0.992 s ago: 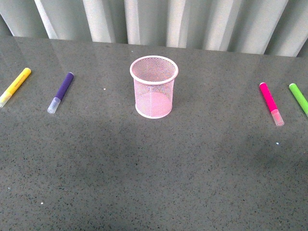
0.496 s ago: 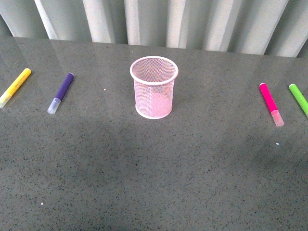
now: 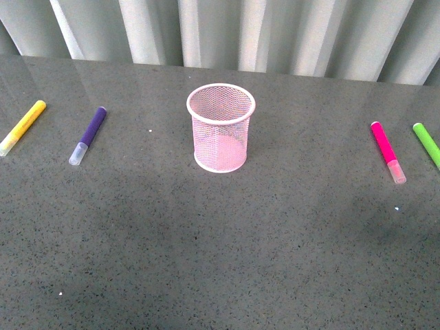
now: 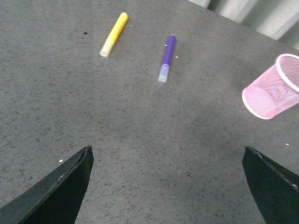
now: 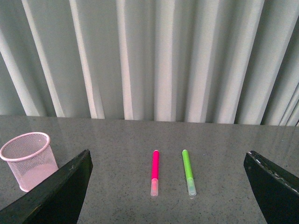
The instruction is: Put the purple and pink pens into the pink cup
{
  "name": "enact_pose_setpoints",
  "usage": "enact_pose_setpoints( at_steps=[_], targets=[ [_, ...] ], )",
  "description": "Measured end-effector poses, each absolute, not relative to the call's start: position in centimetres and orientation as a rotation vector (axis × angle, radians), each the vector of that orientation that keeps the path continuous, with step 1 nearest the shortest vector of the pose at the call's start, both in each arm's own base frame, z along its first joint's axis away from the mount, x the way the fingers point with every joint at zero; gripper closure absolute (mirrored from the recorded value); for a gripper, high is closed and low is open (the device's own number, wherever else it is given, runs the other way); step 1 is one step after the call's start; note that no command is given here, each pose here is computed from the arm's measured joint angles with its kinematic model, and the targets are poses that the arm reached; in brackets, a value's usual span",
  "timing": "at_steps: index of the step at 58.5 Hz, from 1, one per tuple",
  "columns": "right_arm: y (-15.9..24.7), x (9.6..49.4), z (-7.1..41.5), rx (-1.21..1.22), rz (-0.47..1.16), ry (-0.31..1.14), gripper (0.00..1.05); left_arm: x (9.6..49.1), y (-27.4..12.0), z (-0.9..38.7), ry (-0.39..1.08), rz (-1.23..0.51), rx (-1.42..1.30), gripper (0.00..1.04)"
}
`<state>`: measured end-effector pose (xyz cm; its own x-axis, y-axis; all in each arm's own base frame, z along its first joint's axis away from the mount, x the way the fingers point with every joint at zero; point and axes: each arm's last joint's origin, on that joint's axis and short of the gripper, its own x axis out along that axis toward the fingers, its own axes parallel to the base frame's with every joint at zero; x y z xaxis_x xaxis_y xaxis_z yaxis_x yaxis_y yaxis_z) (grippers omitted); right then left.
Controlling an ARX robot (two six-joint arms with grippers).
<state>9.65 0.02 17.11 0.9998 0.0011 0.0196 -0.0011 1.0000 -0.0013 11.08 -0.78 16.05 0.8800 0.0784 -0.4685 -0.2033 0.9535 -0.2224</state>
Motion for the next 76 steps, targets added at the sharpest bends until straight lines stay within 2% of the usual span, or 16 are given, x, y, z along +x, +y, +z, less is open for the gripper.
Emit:
enact_pose_setpoints(
  at_steps=[6, 10, 18, 31, 45, 58, 76],
  targets=[
    [0.0, 9.6, 17.1, -0.001, 0.001, -0.02, 0.07, 14.3, -1.2, 17.9, 0.543, 0.063, -0.273, 0.07],
    [0.0, 9.6, 17.1, -0.001, 0.001, -0.02, 0.07, 18.2, -1.4, 19.3, 0.63, -0.032, -0.262, 0.07],
    [0.0, 9.6, 17.1, -0.001, 0.001, -0.02, 0.07, 26.8, -1.5, 19.6, 0.811, -0.066, -0.229, 0.07],
    [0.0, 9.6, 17.1, -0.001, 0.001, -0.02, 0.07, 33.3, -1.4, 18.6, 0.89, -0.12, -0.143, 0.07],
    [0.0, 9.7, 17.1, -0.001, 0.001, -0.019, 0.07, 37.8, -0.8, 16.0, 0.967, -0.128, -0.01, 0.07],
    [0.0, 9.6, 17.1, -0.001, 0.001, -0.02, 0.07, 40.5, 0.2, 13.6, 1.021, -0.107, 0.0, 0.07],
    [0.0, 9.6, 17.1, -0.001, 0.001, -0.02, 0.07, 43.4, 0.3, 12.8, 1.033, -0.098, 0.008, 0.07]
  ],
)
